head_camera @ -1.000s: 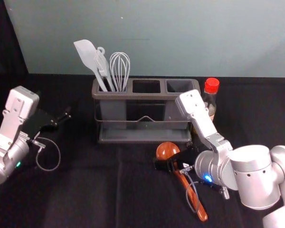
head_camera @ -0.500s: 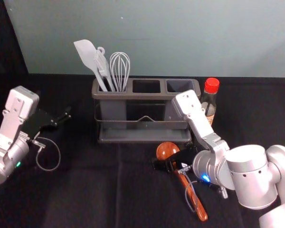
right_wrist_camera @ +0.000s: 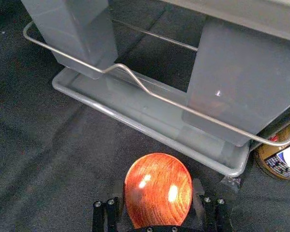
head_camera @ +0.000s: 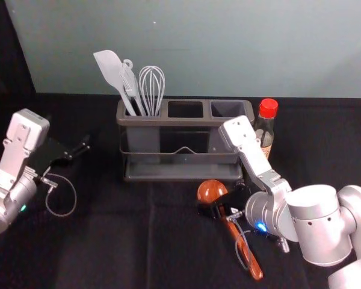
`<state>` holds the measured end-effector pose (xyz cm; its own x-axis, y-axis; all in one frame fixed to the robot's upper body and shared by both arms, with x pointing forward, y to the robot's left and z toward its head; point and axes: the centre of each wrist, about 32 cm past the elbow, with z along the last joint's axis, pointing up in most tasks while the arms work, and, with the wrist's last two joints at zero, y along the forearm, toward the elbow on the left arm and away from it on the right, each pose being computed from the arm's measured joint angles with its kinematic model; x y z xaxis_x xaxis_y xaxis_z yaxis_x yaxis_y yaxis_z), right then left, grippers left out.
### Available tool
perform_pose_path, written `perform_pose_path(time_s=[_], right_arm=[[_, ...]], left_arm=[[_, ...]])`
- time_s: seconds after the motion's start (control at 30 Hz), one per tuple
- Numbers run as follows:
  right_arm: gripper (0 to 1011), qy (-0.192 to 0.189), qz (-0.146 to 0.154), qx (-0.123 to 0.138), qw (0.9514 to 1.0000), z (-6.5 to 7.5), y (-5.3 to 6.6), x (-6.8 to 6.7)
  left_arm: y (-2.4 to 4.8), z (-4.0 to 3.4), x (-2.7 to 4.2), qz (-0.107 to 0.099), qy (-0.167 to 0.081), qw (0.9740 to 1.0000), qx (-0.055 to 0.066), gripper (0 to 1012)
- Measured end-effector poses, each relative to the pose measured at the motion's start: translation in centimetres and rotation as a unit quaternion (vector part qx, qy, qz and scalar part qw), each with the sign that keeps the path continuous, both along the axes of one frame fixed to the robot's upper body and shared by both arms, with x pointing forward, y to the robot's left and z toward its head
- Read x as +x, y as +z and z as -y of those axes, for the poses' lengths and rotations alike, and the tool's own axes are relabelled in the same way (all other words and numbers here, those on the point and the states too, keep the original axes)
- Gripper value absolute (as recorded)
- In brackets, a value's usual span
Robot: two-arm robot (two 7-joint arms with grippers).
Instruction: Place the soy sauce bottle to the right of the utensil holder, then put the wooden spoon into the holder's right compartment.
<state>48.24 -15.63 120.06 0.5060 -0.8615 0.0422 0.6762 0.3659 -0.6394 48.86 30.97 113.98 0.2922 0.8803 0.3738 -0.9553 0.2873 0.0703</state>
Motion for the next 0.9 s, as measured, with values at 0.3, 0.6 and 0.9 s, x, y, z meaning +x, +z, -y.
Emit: perform_pose_path(time_s=[0.3, 0.6, 0.9], right_arm=[[837, -0.001, 0.008, 0.006, 1.0, 0.2, 0.6, -0.4], [836, 0.02, 0.035, 0.033, 0.9986, 1.9, 3.3, -2.4], [836, 0.055, 0.063, 0.076, 0.9936, 5.0, 5.3, -4.5]], left_arm=[[0.0, 0.0, 0.0, 0.0, 0.0, 1.0, 0.0, 1005], [0.0, 0.0, 0.0, 0.0, 0.0, 1.0, 0.0, 1005], [0.0, 0.0, 0.0, 0.0, 0.0, 1.0, 0.0, 1005]])
